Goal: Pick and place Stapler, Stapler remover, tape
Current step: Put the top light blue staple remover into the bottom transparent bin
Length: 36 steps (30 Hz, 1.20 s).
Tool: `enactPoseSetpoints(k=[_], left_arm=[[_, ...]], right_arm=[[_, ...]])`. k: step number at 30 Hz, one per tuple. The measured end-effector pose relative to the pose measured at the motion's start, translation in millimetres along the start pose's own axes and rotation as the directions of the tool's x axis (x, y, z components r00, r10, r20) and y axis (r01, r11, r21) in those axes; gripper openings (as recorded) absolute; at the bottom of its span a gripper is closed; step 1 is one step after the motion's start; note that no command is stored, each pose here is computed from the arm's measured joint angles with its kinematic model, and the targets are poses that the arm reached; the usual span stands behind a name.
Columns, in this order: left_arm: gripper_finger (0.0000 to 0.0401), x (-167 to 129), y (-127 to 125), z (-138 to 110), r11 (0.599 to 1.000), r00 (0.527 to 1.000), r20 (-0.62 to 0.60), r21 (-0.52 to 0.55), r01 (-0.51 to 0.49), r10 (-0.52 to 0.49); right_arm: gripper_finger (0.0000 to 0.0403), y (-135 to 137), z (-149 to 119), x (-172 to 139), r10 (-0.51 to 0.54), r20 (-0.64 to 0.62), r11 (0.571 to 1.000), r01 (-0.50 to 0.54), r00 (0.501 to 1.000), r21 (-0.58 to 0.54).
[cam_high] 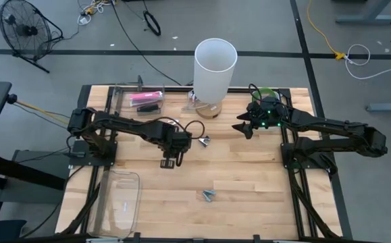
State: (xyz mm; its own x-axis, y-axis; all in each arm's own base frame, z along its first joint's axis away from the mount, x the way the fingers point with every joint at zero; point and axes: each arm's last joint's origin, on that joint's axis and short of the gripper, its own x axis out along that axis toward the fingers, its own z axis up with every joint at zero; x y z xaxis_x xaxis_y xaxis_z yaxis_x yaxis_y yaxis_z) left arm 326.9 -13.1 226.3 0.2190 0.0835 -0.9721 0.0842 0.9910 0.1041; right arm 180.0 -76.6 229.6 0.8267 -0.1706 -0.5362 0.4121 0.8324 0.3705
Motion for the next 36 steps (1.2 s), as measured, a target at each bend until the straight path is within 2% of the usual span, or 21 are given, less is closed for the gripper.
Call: enactPoseSetpoints(k=[4,7,13,17,22,28,36], left_arm=[[0.0092,-30,3,6,1.0,1.0,-0.005,0.004,-0.017,0.017],[0.0092,-55,1,6,1.0,0.997,0.067,-0.006,-0.027,0.027],[0.0092,-89,-11,-14,0.996,0.986,0.142,-0.038,-0.086,0.09],[0.0092,-106,-19,-26,0.994,0.98,0.171,-0.062,-0.09,0.1],[0.0092,-117,-35,-37,0.998,0.982,0.177,-0.02,-0.057,0.059],[0.0092,-120,-52,-48,0.998,0.994,0.104,0.04,-0.044,0.04],[0.0092,-121,-65,-50,1.0,0.994,0.112,0.026,-0.013,0.01]], right_arm=[[0.0327,0,0,0,0.0,0.0,1.0,0.0,1.0,0.0],[0.0327,0,0,0,0.001,0.0,1.0,-0.001,1.0,0.0],[0.0327,0,0,0,0.008,-0.002,1.0,-0.008,1.0,0.0],[0.0327,0,0,0,0.008,-0.002,1.0,-0.008,1.0,0.0],[0.0327,0,0,0,0.009,-0.002,1.0,-0.009,1.0,0.0],[0.0327,0,0,0,0.008,-0.003,1.0,-0.008,1.0,0.003],[0.0327,0,0,0,0.008,-0.003,1.0,-0.008,1.0,0.004]])
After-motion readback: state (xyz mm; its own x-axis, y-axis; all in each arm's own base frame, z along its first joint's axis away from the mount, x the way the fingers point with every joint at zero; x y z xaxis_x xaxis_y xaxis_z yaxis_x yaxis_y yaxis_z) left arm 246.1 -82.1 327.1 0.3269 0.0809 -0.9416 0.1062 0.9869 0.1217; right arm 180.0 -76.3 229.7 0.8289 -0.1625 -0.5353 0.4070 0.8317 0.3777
